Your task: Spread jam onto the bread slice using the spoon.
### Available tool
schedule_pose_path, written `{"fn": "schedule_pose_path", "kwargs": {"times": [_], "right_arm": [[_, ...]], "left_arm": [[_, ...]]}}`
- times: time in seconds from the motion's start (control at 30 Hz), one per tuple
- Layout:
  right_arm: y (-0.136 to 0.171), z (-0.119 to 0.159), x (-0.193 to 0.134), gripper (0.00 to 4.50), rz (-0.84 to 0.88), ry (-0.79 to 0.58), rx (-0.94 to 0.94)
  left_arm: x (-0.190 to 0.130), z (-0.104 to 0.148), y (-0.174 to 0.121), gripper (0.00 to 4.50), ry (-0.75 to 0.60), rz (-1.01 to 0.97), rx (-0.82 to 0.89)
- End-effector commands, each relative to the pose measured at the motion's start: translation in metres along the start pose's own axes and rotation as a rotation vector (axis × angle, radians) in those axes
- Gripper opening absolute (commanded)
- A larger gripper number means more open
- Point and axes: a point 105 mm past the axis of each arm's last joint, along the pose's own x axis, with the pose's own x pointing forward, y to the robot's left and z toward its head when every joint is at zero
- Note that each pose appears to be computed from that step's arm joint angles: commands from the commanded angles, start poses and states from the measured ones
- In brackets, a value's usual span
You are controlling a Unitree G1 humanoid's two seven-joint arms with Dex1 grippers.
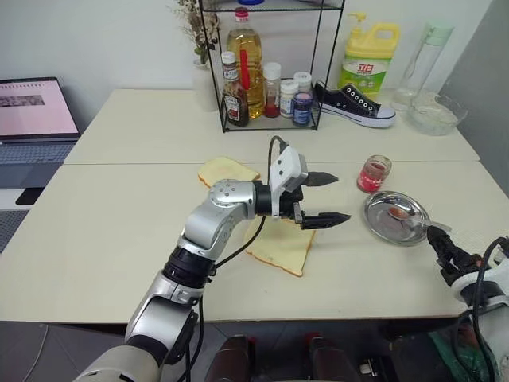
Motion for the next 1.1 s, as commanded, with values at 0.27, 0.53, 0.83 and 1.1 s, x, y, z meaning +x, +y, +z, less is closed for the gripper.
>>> {"fn": "schedule_pose_path", "kwargs": {"times": [0.27,0.53,0.83,1.1], "right_arm": [[-0.012,0.011,0.022,4.50,-0.041,-0.068,0.185],[-0.003,0.010,0.040,4.50,0.004,-0.061,0.221],[0.001,0.006,0.053,4.50,0.013,-0.075,0.272],[0.005,-0.003,0.054,4.50,0.028,-0.060,0.274]], "left_arm": [[0.000,0.015,-0.005,4.49,-0.054,0.066,0.025],[0.005,0.018,-0.003,4.49,-0.057,0.092,0.031],[0.008,0.020,-0.004,4.49,-0.055,0.080,0.032],[0.007,0.021,-0.003,4.49,-0.049,0.073,0.035]]}}
